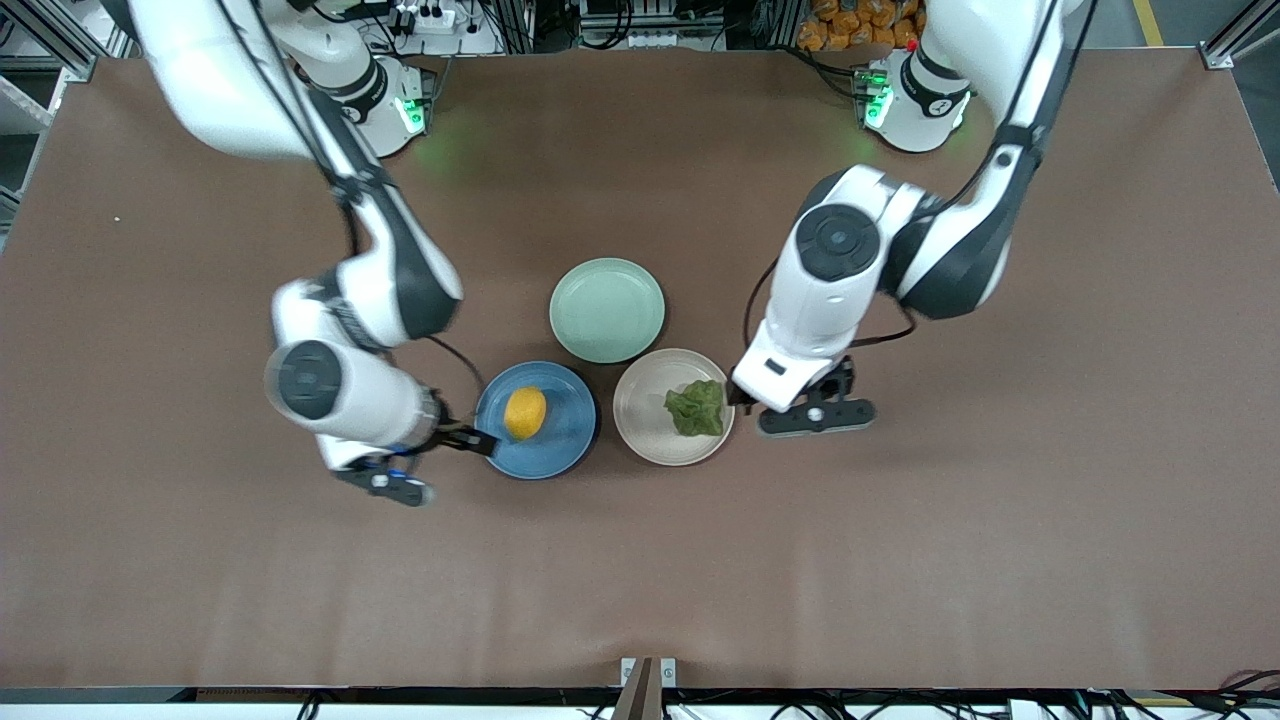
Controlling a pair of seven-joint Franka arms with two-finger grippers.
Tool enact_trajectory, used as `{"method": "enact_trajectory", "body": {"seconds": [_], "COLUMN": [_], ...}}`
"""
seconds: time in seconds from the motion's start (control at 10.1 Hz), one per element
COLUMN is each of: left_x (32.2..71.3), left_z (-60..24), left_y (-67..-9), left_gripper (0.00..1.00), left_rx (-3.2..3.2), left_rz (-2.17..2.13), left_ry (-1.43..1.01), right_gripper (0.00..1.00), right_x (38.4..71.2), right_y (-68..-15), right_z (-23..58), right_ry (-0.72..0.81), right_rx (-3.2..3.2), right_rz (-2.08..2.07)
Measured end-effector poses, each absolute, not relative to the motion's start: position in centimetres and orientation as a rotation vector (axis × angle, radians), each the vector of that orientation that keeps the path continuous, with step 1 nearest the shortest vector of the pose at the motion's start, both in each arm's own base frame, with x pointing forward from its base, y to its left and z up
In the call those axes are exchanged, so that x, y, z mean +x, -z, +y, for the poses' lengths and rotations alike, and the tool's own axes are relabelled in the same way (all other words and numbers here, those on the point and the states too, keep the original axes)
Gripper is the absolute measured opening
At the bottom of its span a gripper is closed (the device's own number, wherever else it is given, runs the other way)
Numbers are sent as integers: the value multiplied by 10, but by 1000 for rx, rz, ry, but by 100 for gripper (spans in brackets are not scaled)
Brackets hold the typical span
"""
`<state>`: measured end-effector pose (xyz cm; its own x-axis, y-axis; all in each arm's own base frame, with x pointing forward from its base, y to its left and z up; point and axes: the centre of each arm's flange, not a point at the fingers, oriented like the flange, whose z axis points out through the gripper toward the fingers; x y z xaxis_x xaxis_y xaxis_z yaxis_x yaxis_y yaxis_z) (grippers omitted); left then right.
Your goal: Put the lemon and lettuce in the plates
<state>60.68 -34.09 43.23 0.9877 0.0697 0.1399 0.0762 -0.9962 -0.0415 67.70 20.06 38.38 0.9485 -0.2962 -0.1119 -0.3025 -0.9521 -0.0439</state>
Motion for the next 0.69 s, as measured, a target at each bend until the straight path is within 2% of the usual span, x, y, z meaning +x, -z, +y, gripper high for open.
{"method": "enact_trajectory", "body": {"seconds": [0.3,0.49,0.69], "left_x": [605,603,600], "left_z": [-290,-244,-199], "left_y": [-498,-539,-570], "left_gripper": [100,100,100], "left_rx": [-3062,-3046,-3032], "left_rz": [-111,-94,-99], "left_ry": [222,224,223], "right_gripper": [100,100,100], "right_x": [666,646,618], "right_y": [-489,-545,-586], "right_z": [56,-35,-75], "right_ry": [-133,-42,-20], "right_rx": [-3054,-3073,-3088], "right_rz": [308,195,208]}}
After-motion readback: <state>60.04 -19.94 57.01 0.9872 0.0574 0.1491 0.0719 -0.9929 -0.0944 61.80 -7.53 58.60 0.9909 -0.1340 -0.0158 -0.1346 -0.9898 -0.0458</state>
